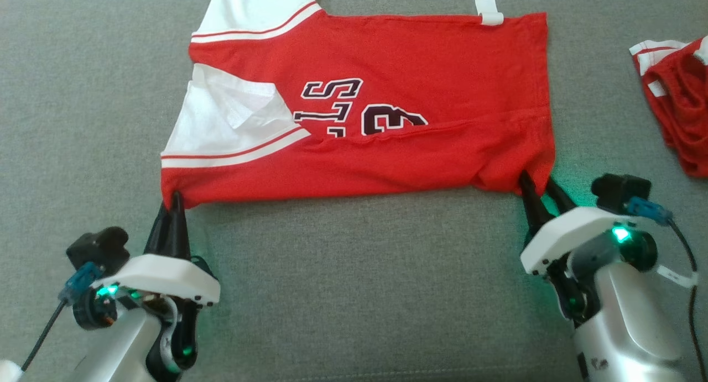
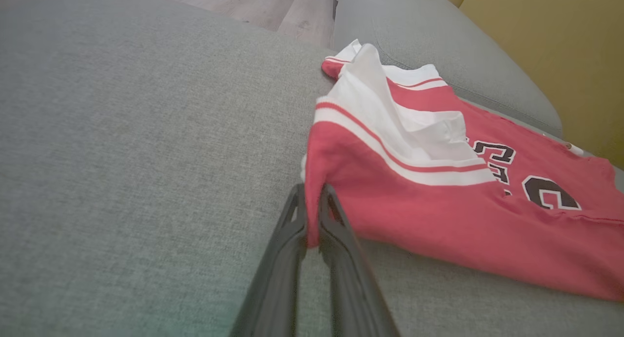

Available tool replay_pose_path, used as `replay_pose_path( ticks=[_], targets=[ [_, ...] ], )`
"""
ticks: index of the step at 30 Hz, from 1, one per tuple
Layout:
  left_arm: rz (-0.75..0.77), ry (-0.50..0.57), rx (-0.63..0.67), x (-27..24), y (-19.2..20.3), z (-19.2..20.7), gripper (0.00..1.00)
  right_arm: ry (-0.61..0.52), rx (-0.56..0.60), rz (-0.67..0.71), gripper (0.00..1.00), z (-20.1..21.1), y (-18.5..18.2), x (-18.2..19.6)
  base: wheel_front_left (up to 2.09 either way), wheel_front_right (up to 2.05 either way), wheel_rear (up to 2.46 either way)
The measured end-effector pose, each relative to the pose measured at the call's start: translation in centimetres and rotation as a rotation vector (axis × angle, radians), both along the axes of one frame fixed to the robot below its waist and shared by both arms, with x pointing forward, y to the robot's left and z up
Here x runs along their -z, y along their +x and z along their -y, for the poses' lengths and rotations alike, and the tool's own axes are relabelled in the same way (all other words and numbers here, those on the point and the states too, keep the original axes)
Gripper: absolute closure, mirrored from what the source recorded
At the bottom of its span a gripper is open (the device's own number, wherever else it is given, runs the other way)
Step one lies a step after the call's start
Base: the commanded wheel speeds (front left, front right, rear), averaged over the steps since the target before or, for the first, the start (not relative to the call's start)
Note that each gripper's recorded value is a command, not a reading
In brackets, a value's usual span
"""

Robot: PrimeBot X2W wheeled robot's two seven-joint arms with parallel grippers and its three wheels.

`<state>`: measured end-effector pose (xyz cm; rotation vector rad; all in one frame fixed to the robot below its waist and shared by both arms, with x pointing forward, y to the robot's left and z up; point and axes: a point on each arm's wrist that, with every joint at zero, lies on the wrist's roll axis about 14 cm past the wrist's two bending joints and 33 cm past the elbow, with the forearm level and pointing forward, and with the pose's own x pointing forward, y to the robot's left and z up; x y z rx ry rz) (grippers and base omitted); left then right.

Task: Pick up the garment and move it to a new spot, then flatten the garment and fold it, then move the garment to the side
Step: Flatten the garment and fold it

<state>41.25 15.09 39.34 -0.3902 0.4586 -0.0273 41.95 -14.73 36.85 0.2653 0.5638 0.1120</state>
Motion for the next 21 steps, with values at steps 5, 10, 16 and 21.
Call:
replay_pose_path(
  ticks=[5, 10, 16, 21],
  targets=[
    [0.034, 0.01, 0.001, -0.9, 0.3, -0.3, 1.0, 0.003, -0.012, 0.007, 1.0, -0.5, 0.6, -0.1, 0.0, 0.0, 0.0],
    [0.104, 0.032, 0.018, -3.3, 0.7, -0.4, 1.0, -0.014, 0.025, 0.054, 1.0, 0.7, 1.5, -1.4, 0.0, 0.0, 0.0],
    [0.176, 0.066, 0.104, -7.0, -0.1, 0.2, 1.0, -0.077, 0.07, 0.167, 1.0, 3.2, 2.2, -5.3, 0.0, 0.0, 0.0],
    [0.083, 0.048, 0.151, -5.4, -4.4, 1.7, 1.0, -0.099, 0.112, 0.089, 1.0, 5.3, -2.2, -3.7, 0.0, 0.0, 0.0]
  ],
)
